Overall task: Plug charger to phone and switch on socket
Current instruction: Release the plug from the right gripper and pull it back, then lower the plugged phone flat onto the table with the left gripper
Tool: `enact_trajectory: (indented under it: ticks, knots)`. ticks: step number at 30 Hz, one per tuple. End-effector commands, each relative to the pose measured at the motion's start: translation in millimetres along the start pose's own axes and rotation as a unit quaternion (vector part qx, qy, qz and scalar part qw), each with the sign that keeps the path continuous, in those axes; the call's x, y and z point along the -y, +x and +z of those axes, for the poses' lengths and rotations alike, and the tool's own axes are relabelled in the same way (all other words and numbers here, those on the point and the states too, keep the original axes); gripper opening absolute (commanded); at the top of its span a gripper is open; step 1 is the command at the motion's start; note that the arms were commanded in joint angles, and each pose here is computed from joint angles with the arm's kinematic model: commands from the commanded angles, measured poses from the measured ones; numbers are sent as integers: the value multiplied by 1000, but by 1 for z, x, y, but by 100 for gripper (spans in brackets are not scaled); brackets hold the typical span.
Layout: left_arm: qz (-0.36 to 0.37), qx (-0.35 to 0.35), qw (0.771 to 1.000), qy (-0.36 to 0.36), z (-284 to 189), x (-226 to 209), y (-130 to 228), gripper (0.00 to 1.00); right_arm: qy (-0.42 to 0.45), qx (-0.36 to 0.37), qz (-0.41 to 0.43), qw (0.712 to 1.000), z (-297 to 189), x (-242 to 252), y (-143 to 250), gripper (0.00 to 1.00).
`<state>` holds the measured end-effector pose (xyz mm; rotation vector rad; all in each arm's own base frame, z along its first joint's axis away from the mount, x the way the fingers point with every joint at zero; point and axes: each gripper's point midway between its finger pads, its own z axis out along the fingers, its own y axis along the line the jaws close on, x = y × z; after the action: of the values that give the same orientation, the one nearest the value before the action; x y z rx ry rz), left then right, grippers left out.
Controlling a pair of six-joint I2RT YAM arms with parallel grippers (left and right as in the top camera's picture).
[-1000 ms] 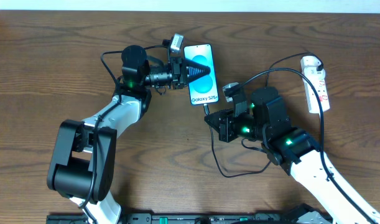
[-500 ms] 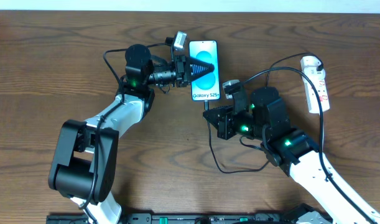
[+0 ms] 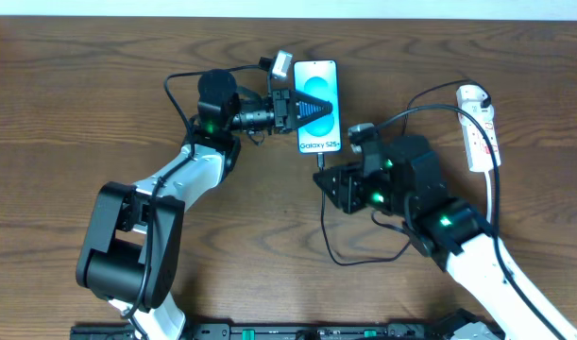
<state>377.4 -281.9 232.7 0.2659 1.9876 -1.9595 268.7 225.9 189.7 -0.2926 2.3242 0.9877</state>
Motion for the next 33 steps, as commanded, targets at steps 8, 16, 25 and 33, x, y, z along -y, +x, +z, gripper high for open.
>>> enact_trajectory:
  ticks: [8,16,25,33]
  knots:
    - [46,112,992,-42,12,-7,-33,7,125,117,-55,984,-83,12,-23,56]
    - [11,67,997,-46,18,-15,-14,7,137,32,-71,987,8,25,-6,44]
    - [18,-10,1000,-11,20,-3,12,7,161,83,-80,980,6,28,-29,1]
    - [23,-34,999,2,22,3,22,7,133,133,-89,978,5,12,-52,1]
